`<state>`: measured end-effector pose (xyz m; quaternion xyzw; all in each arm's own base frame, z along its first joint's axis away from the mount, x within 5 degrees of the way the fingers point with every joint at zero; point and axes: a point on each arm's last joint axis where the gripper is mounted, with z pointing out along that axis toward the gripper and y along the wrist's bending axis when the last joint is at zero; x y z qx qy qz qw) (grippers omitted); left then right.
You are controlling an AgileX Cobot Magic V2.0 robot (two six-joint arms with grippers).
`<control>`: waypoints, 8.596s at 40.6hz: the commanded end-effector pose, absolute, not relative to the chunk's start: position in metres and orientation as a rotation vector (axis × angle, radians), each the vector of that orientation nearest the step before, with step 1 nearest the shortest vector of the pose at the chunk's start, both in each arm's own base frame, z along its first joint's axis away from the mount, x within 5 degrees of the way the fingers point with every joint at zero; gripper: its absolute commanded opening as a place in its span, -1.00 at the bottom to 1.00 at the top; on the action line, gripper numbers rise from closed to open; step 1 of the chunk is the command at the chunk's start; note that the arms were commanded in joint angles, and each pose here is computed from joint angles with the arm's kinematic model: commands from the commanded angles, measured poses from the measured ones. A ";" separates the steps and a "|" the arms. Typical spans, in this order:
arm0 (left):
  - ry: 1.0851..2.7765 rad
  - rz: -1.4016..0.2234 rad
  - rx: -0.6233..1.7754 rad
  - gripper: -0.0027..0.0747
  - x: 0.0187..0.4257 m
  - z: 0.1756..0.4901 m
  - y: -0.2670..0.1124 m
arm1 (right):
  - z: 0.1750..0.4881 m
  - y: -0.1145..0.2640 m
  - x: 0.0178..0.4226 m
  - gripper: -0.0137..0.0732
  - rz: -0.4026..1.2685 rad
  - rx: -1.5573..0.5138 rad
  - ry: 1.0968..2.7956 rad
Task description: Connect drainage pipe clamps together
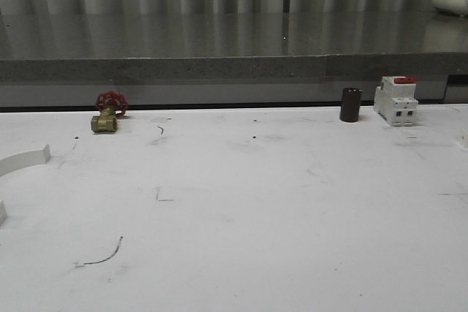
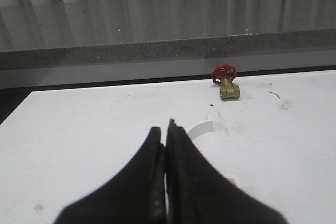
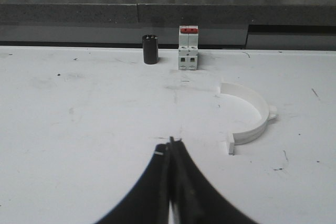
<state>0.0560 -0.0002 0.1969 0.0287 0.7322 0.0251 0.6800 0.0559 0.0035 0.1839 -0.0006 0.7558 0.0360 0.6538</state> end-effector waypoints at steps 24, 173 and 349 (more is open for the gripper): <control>1.537 0.049 0.052 -0.98 0.055 0.205 0.000 | 0.195 0.003 0.055 -0.95 0.068 0.001 1.605; 2.752 -0.139 0.110 0.80 0.354 0.212 -0.006 | 0.320 0.005 0.077 0.68 0.089 0.002 1.663; 2.543 -0.106 0.257 -0.98 0.341 0.352 -0.135 | 0.320 0.005 0.077 0.68 0.089 0.002 1.664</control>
